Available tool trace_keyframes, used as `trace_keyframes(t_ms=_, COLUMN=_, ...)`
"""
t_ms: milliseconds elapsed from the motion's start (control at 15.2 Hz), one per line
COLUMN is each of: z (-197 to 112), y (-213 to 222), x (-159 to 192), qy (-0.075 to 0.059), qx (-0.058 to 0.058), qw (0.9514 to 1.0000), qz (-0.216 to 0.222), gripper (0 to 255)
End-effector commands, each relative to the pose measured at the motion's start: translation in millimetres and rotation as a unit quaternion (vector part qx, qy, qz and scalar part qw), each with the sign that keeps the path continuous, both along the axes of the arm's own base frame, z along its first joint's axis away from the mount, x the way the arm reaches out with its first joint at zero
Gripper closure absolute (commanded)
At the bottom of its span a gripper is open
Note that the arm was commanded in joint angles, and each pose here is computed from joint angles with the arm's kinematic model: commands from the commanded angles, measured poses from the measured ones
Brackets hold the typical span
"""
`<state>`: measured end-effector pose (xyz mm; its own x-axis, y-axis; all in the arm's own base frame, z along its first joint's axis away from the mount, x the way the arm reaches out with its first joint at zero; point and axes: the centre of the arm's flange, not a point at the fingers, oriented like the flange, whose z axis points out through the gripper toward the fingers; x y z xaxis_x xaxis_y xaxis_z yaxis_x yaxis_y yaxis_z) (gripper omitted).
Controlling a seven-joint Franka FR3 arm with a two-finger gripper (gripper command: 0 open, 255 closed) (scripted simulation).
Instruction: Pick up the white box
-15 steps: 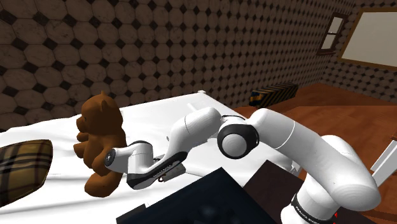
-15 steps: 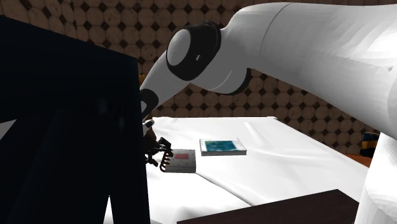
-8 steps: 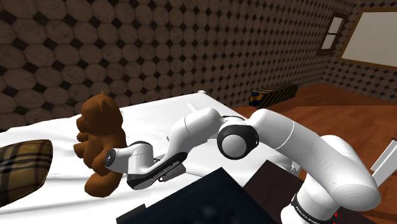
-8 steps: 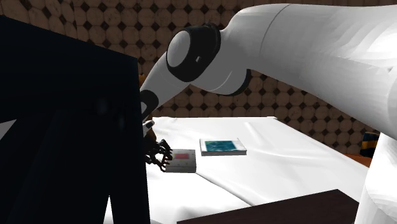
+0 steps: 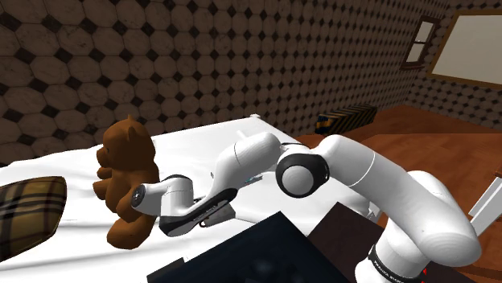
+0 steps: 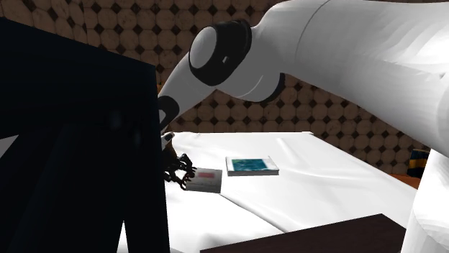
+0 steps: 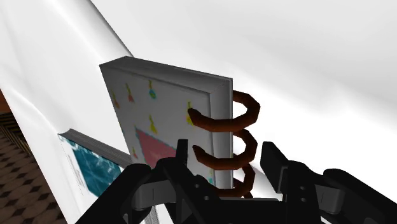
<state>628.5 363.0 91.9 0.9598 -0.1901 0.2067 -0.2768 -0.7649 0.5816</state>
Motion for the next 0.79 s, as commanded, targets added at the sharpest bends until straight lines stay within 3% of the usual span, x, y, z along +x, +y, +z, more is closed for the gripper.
trace_keyframes(t_ms=0, z=10, y=0, x=0, qy=0.000, qx=0.000, qw=1.0000, qz=0.000, gripper=255)
trace_keyframes(t_ms=726, z=64, y=0, x=0, qy=0.000, qx=0.000, qw=1.0000, qz=0.000, gripper=255)
